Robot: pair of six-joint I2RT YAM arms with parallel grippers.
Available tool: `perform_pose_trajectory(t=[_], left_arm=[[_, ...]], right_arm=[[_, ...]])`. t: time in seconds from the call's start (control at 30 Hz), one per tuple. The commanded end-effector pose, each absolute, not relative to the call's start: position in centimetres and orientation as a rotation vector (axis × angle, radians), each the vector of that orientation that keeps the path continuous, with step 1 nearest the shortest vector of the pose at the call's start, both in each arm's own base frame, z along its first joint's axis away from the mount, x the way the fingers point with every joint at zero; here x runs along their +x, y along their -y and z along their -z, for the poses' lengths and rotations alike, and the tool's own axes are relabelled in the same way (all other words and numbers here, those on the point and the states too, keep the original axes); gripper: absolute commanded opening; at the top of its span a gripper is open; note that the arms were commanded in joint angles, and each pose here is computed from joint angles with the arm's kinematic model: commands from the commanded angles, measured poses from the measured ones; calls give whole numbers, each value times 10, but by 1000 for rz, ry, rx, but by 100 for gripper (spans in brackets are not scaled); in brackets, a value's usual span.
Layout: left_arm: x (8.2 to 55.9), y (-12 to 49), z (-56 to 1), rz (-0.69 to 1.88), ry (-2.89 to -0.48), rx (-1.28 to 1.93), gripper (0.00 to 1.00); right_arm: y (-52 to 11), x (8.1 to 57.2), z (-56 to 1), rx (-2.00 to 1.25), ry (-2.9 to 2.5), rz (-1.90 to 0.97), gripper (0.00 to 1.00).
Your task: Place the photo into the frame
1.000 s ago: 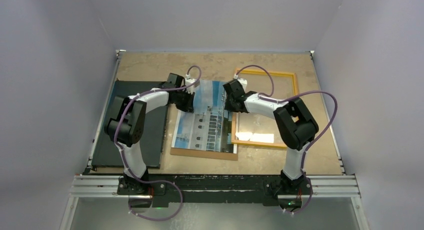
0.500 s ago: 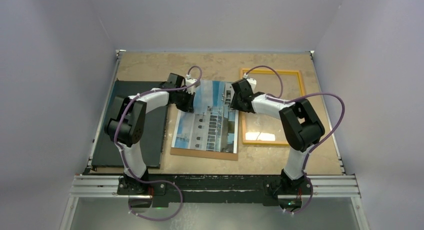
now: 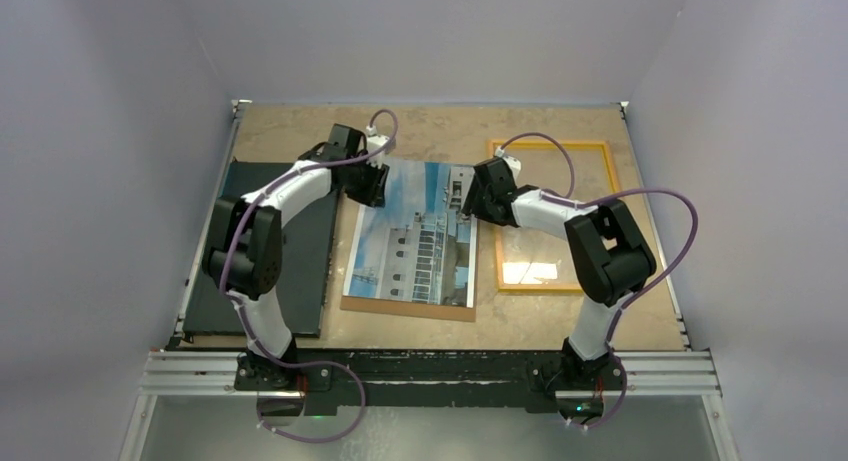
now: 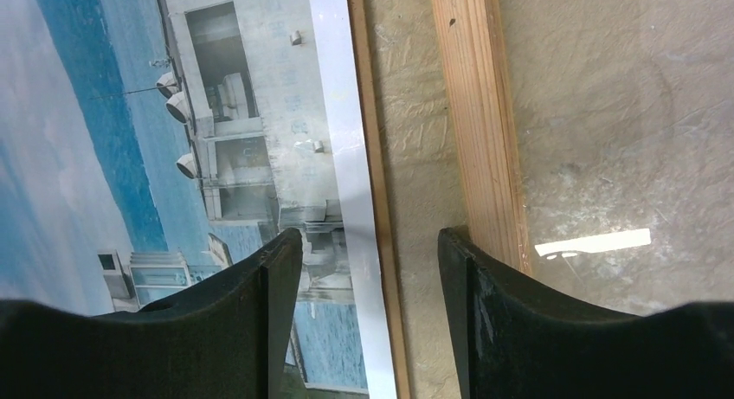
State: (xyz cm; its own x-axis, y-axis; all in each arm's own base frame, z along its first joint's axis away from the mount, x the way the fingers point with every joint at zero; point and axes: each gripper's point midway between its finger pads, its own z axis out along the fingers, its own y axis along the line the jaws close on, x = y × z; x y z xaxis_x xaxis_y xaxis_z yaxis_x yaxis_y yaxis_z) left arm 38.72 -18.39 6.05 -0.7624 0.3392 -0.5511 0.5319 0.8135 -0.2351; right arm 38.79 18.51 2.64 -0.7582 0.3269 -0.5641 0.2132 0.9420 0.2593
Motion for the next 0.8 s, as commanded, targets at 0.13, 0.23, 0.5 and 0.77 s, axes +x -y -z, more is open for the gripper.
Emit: perform_pose_trajectory(t=[0.13, 0.23, 0.5, 0.77], left_arm=[[417, 129, -108, 161, -2381, 625, 34], [419, 114, -92, 56, -2394, 624, 34], [428, 83, -50, -160, -2442, 610, 29], [419, 99, -22, -24, -2511, 602, 28]], right_arm=[[-193, 364, -12, 381, -2549, -323, 63], [-195, 363, -10, 383, -2555, -341, 65], [-198, 359, -7, 390, -2572, -362, 72], [-207, 355, -4, 392, -2590, -439, 75]])
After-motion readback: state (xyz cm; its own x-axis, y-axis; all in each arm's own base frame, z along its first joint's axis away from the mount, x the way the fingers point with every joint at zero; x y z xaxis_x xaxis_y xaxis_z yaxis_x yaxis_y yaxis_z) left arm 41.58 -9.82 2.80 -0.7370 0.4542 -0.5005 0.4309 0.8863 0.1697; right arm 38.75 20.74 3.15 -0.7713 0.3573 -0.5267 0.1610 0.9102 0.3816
